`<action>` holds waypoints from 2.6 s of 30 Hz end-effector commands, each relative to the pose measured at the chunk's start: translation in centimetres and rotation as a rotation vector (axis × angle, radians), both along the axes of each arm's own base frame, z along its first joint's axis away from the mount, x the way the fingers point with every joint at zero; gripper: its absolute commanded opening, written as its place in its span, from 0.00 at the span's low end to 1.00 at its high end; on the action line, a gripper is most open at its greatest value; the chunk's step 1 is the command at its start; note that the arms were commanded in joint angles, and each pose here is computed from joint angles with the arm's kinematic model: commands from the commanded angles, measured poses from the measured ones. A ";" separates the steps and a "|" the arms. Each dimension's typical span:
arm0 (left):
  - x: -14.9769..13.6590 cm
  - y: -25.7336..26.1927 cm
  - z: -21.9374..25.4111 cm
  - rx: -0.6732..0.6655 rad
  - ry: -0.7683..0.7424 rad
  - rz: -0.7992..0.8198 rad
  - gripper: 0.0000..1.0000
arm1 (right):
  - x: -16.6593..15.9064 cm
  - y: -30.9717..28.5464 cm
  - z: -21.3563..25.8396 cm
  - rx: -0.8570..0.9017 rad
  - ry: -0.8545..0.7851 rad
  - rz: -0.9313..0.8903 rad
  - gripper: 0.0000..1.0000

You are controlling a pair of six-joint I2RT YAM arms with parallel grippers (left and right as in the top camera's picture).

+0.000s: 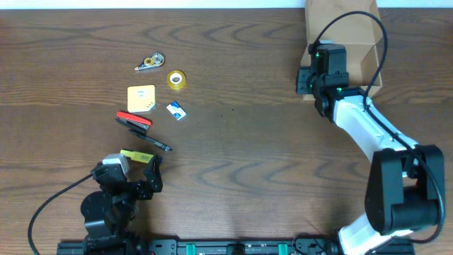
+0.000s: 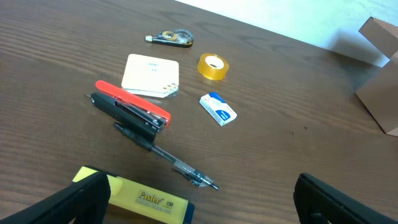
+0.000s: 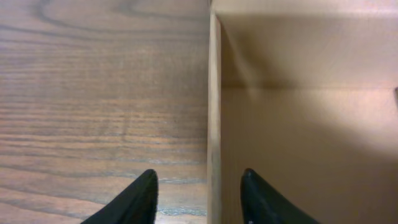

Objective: Pack container
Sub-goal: 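Move the right gripper to the cardboard box's right wall, then grip the box wall with the right gripper and drag it toward center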

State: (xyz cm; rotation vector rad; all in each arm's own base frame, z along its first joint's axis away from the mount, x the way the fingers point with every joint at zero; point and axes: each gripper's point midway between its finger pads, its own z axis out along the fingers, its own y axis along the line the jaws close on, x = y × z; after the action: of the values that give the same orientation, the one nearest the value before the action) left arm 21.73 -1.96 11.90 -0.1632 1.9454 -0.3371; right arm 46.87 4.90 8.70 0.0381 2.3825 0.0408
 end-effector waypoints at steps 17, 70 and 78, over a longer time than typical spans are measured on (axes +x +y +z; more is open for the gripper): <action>0.0 0.1 -0.7 -0.004 0.012 0.005 0.95 | 1.0 4.3 1.5 0.122 -0.053 0.090 0.01; 0.0 0.1 -0.7 -0.004 0.012 0.005 0.95 | -8.6 24.0 14.3 0.181 -0.133 0.110 0.99; 0.0 0.1 -0.7 -0.004 0.012 0.005 0.95 | -6.8 12.0 11.4 -0.068 0.037 -0.006 0.99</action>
State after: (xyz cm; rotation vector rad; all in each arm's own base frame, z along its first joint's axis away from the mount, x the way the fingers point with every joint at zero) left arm 21.73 -1.95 11.90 -0.1635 1.9454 -0.3367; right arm 39.36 19.65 20.03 0.0418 2.4105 0.0522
